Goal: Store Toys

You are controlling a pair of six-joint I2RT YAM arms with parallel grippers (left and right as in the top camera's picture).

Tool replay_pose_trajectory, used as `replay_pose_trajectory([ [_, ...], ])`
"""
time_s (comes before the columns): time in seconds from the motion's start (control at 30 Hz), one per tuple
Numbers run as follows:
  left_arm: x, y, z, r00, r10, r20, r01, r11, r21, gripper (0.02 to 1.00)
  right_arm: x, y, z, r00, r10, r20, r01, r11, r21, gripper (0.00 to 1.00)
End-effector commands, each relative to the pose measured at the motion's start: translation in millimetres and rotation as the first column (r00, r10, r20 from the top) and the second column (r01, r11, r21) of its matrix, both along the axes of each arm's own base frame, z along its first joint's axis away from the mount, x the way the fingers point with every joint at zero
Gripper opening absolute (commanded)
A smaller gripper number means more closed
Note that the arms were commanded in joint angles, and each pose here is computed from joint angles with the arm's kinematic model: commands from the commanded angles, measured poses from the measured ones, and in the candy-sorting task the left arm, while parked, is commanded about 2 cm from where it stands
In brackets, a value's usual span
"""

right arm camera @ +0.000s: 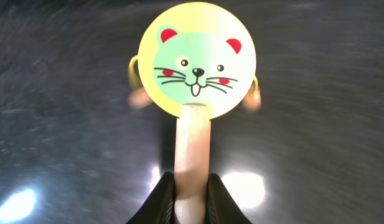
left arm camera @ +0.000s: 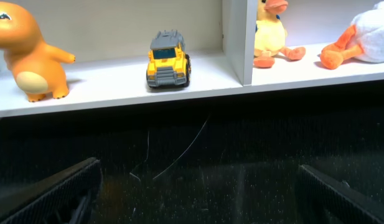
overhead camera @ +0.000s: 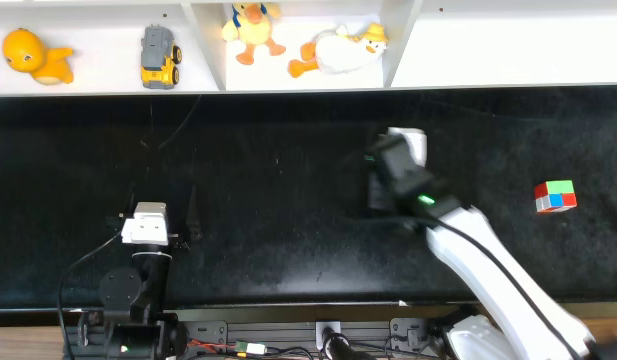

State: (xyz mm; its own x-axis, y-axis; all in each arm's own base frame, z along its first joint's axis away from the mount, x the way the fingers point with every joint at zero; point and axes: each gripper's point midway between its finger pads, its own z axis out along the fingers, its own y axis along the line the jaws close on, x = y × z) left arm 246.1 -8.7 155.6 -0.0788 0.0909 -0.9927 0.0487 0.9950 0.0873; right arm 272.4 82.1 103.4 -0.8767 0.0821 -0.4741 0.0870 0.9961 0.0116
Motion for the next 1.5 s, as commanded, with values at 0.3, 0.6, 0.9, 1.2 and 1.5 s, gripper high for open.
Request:
replay_pose_trajectory([
  [0.3,-0.5,-1.2,0.4,1.0,-0.006,0.004,0.006,1.0,0.023,0.998,28.4,-95.1,48.2,0.996,0.011,0.085,0.005,0.983,-0.182,0.042],
  [0.6,-0.5,-1.2,0.4,1.0,-0.005,0.004,0.005,1.0,0.023,0.998,117.1,-103.3,65.5,0.983,0.164,0.076,-0.139,0.956,-0.259,0.047],
  [0.9,-0.5,-1.2,0.4,1.0,-0.006,0.004,0.006,1.0,0.023,0.998,204.2,-80.2,51.5,0.963,0.242,0.119,-0.219,0.959,-0.18,0.042],
  [1.2,-0.5,-1.2,0.4,1.0,-0.006,0.004,0.006,1.0,0.023,0.998,245.0,-66.8,41.8,0.952,0.252,0.171,-0.234,0.965,-0.12,0.049],
  [1.5,-0.5,-1.2,0.4,1.0,-0.005,0.004,0.005,1.0,0.023,0.998,242.1,-66.0,20.8,0.969,0.213,0.124,-0.205,0.976,-0.077,0.069],
])
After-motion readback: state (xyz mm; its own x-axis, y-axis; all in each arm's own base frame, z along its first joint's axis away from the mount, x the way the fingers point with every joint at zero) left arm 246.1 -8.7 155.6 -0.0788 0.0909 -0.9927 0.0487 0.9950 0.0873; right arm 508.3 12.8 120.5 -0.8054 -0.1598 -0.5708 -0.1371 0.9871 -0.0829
